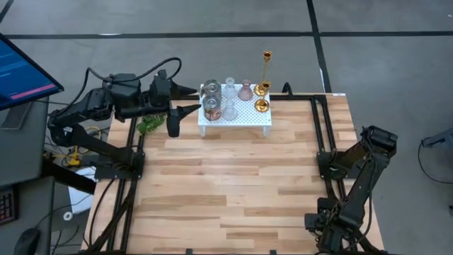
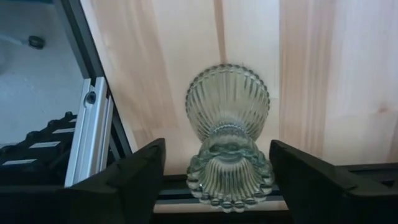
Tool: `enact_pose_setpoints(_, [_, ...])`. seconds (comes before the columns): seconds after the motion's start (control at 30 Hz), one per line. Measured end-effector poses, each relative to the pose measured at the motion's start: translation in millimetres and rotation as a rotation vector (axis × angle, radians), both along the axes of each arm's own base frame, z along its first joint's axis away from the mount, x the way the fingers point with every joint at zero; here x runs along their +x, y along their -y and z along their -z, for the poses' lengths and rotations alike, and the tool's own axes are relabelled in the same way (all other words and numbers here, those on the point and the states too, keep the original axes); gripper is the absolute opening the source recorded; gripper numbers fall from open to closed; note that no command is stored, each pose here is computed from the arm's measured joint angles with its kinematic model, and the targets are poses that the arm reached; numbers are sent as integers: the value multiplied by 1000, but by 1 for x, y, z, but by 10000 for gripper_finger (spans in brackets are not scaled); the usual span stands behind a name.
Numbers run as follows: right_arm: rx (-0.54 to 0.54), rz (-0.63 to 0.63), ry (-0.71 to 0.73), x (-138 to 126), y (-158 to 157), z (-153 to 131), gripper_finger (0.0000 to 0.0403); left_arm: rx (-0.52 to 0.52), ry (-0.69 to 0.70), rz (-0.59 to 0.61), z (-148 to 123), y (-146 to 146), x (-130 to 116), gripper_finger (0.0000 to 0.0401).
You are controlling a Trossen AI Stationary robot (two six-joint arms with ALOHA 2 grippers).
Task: Pick & Place candle stick holders
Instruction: Put the green candle holder on the shelf
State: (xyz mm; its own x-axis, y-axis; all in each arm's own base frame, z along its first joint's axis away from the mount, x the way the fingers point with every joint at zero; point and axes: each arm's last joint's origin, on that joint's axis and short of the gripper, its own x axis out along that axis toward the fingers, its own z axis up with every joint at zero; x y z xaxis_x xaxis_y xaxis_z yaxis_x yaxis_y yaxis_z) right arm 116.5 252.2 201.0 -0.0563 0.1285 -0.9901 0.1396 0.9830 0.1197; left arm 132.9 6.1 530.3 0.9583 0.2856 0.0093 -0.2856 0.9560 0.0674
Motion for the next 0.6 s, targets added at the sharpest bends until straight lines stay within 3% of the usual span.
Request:
enact_pose_setpoints(0.3, [9,10,-13,3,1,0,155,0,6,-11,-1,0,0,227])
enact_pose_setpoints(0.6, [22,28,-31,21,11,0,155,2,3,-20,0,-1,0,227])
